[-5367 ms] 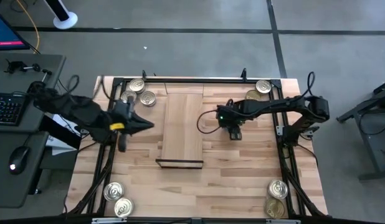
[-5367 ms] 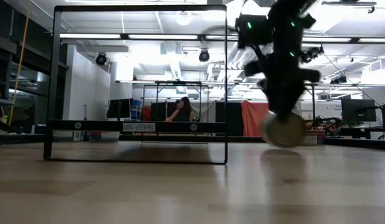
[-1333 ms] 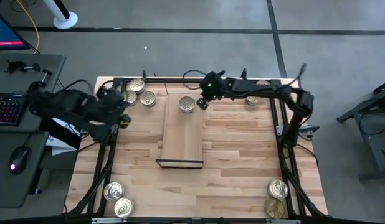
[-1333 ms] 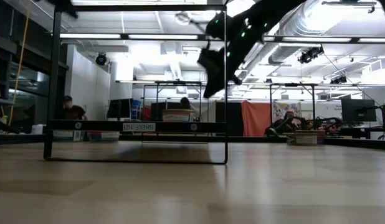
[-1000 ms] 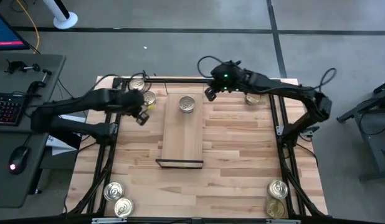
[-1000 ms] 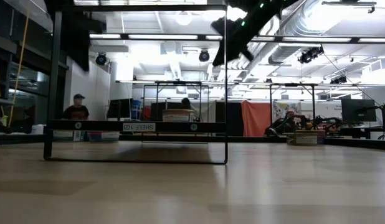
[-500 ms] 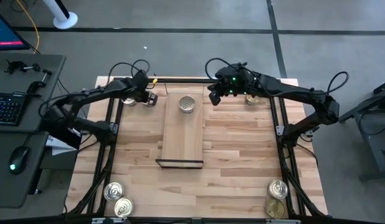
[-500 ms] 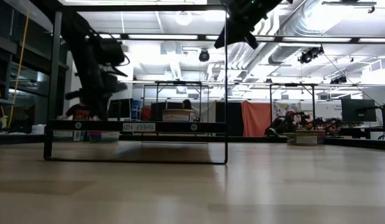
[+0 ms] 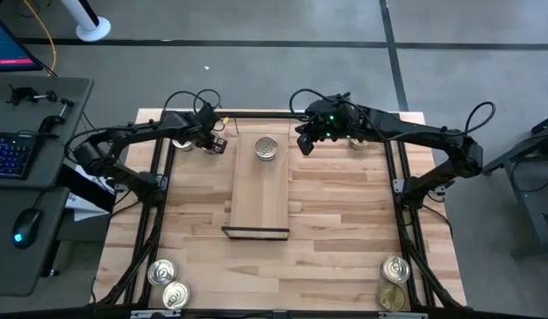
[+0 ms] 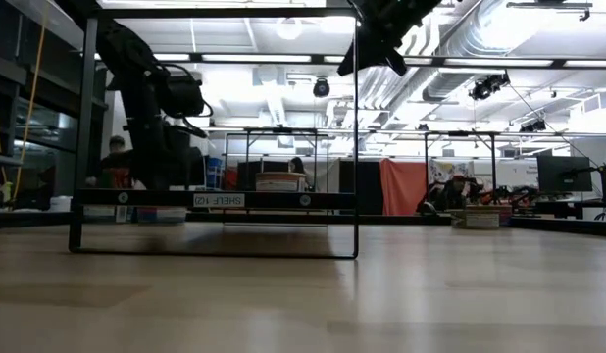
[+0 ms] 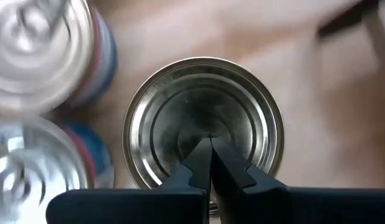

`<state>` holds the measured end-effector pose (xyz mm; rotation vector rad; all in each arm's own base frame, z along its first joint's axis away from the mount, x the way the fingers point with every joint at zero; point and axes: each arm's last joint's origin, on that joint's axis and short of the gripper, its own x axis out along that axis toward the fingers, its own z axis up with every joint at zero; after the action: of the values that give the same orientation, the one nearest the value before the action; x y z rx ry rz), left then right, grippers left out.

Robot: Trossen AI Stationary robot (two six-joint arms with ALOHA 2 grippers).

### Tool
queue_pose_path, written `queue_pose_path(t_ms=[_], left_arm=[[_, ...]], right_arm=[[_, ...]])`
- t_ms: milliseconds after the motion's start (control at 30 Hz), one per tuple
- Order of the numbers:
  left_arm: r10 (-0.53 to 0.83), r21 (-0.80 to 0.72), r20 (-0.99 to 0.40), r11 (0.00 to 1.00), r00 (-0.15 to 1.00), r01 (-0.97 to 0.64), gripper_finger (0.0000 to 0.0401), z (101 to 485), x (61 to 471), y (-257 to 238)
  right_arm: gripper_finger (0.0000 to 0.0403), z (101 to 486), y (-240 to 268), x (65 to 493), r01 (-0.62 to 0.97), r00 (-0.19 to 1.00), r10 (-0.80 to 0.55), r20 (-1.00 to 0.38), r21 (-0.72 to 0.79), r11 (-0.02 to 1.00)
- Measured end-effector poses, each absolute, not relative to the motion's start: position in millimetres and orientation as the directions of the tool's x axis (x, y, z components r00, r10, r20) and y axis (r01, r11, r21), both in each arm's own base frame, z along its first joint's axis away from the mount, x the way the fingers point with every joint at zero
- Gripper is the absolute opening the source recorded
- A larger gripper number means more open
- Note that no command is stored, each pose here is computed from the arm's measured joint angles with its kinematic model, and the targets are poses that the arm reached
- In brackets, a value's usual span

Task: Stack canned seafood by type on shelf
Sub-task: Put the blue pink tuna can on the shelf

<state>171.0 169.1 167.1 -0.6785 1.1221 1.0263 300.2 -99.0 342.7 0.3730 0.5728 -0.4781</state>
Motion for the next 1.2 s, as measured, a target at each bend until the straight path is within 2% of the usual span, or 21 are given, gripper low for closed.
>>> queue_pose_path(t_ms=[233,500,700,1033,1200], left_arm=[[0.18,0.133,-0.982,0.498,-0.048,-0.857,0.0,165,172,136],[0.081,0.128,-0.992,0.587,-0.099,-0.8,0.0,169,183,84],[0.001,0.11,-0.99,0.626,-0.14,-0.772,0.0,176,182,41],[-0.077,0.016,-0.994,0.633,-0.083,-0.774,0.0,179,187,-27],[-0.156,-0.086,-0.988,0.618,-0.015,-0.782,0.0,179,189,-63]], right_arm=[[0.0,332,-96,292,0.54,0.65,-0.285,-0.704,0.165,0.825],[0.0,320,-77,285,0.481,0.555,-0.17,-0.814,0.148,0.864],[0.0,317,-56,285,0.428,0.516,-0.12,-0.848,0.135,0.894],[0.0,316,-34,287,0.373,0.513,-0.087,-0.854,0.131,0.919],[0.0,315,-27,285,0.355,0.491,-0.074,-0.868,0.122,0.927]])
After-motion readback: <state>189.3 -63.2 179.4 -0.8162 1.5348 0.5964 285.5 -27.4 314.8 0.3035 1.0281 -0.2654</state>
